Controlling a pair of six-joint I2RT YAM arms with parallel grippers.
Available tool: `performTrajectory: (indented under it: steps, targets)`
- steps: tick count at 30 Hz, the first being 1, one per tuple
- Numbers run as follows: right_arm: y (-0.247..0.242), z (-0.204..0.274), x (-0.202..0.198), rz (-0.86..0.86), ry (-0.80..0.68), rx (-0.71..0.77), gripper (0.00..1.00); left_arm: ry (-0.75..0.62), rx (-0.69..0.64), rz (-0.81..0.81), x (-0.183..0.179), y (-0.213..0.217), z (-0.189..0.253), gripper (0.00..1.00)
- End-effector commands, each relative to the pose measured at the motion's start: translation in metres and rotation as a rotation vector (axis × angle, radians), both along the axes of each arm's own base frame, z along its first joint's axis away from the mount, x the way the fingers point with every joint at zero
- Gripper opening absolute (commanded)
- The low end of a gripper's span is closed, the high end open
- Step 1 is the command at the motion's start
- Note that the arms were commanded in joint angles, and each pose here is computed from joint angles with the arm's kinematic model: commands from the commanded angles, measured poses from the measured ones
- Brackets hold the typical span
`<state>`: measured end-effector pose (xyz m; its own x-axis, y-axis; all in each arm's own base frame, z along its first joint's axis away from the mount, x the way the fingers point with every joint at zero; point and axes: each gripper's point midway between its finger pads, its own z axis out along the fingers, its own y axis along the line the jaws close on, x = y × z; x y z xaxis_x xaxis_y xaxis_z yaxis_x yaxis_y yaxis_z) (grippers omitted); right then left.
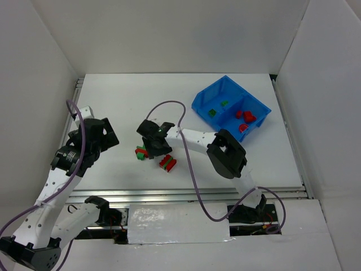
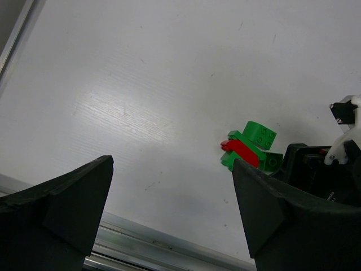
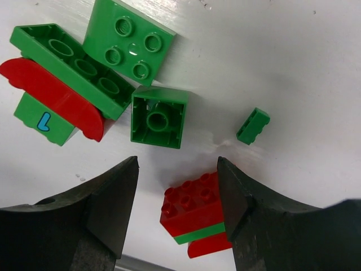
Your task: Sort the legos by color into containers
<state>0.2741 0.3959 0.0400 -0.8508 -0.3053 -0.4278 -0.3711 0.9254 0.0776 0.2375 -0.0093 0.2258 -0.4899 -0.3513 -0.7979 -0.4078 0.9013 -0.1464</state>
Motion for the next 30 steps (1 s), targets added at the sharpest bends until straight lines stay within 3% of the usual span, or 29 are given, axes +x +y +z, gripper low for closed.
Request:
performTrajectory:
  steps: [1,23,26,30]
  targets:
    - [0.015,0.011,0.011,0.017,-0.054,0.035,0.65,-0.031,-0.005,-0.029,0.006,-0.004,0.006,1.00]
    - [0.031,0.009,0.027,0.048,-0.098,0.029,0.65,-0.025,-0.013,-0.066,0.009,-0.009,0.004,1.00]
    - [0.032,0.007,0.029,0.061,-0.111,0.035,0.62,-0.024,-0.013,-0.070,0.008,-0.010,0.004,1.00]
    - [0.033,0.003,0.033,0.065,-0.121,0.015,0.51,-0.028,-0.017,-0.079,0.009,-0.011,0.004,0.99]
